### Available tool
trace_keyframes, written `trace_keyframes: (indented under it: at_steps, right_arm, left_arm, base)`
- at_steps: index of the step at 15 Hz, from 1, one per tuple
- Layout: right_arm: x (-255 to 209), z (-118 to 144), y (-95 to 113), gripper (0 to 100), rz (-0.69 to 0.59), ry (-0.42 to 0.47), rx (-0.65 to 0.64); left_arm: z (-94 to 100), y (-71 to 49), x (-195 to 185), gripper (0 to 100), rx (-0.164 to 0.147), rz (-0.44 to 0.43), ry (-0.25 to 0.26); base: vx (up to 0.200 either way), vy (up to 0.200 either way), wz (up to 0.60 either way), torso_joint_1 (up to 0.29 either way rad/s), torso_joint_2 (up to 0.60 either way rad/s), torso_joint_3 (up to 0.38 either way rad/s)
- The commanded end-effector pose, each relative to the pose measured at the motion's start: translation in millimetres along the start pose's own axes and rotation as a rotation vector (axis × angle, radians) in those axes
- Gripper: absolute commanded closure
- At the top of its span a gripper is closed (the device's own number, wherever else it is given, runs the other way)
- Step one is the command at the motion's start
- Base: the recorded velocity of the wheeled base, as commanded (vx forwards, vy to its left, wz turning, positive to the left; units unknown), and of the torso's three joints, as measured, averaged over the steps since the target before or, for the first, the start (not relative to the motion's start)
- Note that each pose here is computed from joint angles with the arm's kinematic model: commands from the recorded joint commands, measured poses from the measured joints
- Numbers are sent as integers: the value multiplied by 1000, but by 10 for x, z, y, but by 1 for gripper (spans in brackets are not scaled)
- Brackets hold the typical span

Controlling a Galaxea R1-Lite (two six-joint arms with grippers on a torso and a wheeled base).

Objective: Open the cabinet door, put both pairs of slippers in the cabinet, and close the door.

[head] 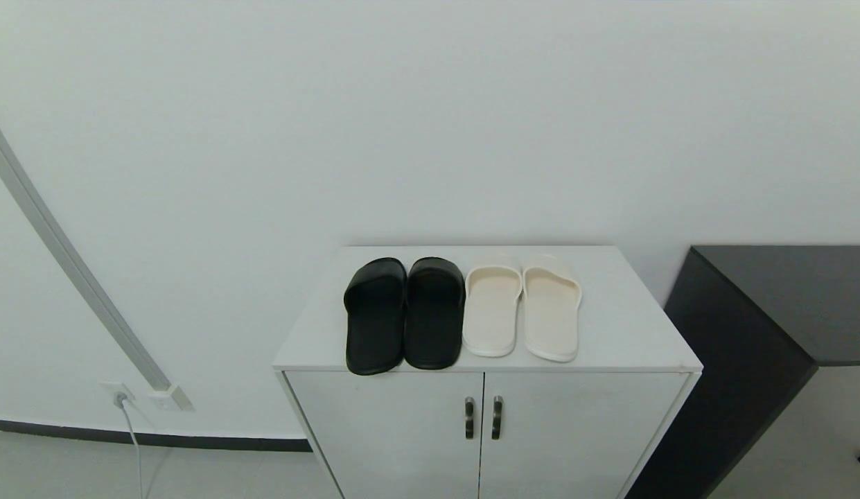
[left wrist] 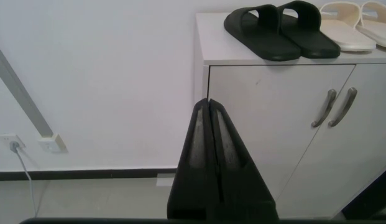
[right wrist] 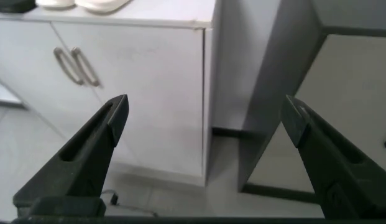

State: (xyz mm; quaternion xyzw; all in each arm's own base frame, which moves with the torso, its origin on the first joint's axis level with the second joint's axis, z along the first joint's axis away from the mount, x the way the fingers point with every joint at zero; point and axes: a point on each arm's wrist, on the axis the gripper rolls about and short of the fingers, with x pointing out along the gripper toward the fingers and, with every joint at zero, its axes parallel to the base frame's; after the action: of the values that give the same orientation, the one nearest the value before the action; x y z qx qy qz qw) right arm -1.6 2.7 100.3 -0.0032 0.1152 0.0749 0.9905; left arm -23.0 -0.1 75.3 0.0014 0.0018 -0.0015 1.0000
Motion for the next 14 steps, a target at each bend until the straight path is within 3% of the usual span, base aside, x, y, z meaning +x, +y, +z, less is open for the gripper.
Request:
trace_keyframes:
  at_steps: [1,3,5,6,8,11,14]
  right_arm:
    - [247,304,-22,0,63,129,19]
    - [511,456,-23,0,119,193,18]
    - [611,522,-4,0,147,197,28]
    - [810,726,74,0,217,219,61]
    - [1004,896,191,0,228,245,75]
    - [1260,1106,500,0,252,249,96]
    - [1709,1322,1101,0,227,225,98]
  left_arm:
    - [0,0,1,100,0,0,1]
    - [0,0,1,100,-1,0,1]
    - [0,0,1,100,-3,1,1]
    - [0,1,1,100,-3,3,1]
    - [0,0,1,100,-1,1,1]
    - [0,1,1,100,-3,3,1]
    - [0,1,1,100,-3,3,1]
  base:
    - [0,0,0,0,0,0]
    - [0,0,0,0,0,0]
    - [0,0,0,0,0,0]
    - [0,0,0,0,0,0]
    - [0,0,0,0,0,0]
    - [0,0,0,0,0,0]
    - [0,0,0,0,0,0]
